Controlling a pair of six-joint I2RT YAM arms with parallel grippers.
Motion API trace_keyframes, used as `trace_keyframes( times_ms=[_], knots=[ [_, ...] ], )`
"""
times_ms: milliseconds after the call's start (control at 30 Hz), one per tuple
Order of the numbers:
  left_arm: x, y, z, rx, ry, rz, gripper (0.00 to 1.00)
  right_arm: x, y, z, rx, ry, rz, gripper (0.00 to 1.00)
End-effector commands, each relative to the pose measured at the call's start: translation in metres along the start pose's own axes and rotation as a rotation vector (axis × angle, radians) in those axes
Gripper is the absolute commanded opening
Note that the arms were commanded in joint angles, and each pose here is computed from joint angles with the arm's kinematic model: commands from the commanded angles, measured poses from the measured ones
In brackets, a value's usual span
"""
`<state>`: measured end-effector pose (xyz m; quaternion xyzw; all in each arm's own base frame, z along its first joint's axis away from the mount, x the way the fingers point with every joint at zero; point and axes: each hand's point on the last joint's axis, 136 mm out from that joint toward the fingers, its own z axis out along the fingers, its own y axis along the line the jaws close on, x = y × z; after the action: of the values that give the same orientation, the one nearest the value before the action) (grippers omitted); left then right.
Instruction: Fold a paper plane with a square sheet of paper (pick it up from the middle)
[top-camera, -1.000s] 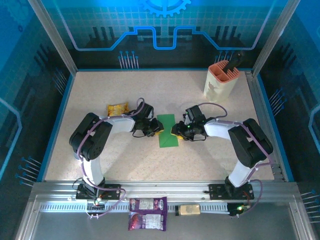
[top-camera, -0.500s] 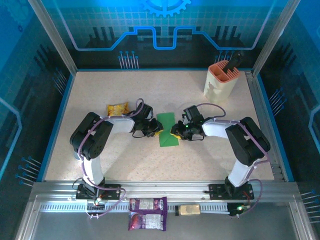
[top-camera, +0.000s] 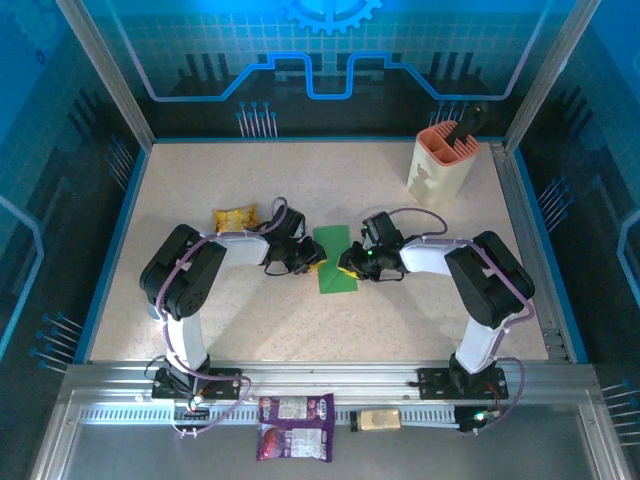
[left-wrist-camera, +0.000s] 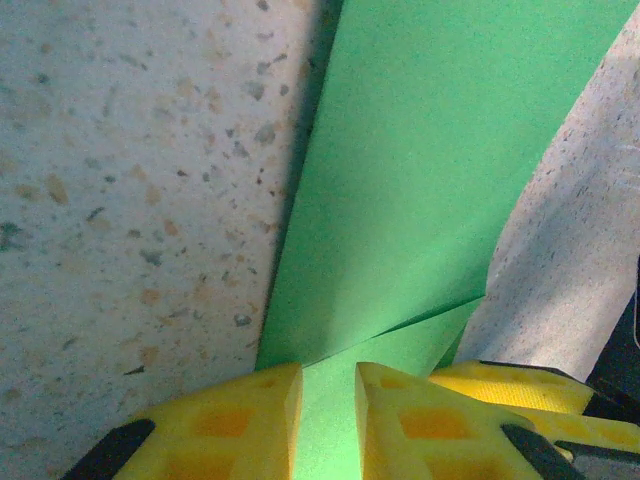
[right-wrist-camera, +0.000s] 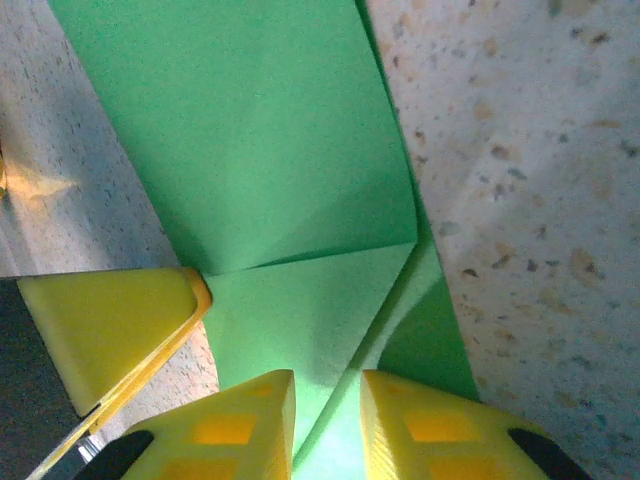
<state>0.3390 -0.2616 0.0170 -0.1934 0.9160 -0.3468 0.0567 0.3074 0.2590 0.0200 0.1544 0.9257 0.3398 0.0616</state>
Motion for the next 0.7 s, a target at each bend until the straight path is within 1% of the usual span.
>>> trace_keyframes(
  times_ms=[0,200,467,667],
  knots=[
    [0.008,0.034,0.009,-0.088,0.024,-0.07,0.24,-0.002,0.004,0.005,0.004,-0.01,0.009,0.26],
    [0.008,0.034,0.008,-0.084,0.022,-0.074,0.23,0.0,0.013,0.009,-0.046,0.015,0.025,0.26],
    [0.011,0.035,0.007,-0.085,0.026,-0.076,0.24,-0.001,0.03,0.004,-0.134,0.002,0.014,0.26],
    [0.01,0.034,0.005,-0.082,0.022,-0.079,0.24,0.003,0.033,0.005,-0.151,0.008,-0.002,0.24]
  ],
)
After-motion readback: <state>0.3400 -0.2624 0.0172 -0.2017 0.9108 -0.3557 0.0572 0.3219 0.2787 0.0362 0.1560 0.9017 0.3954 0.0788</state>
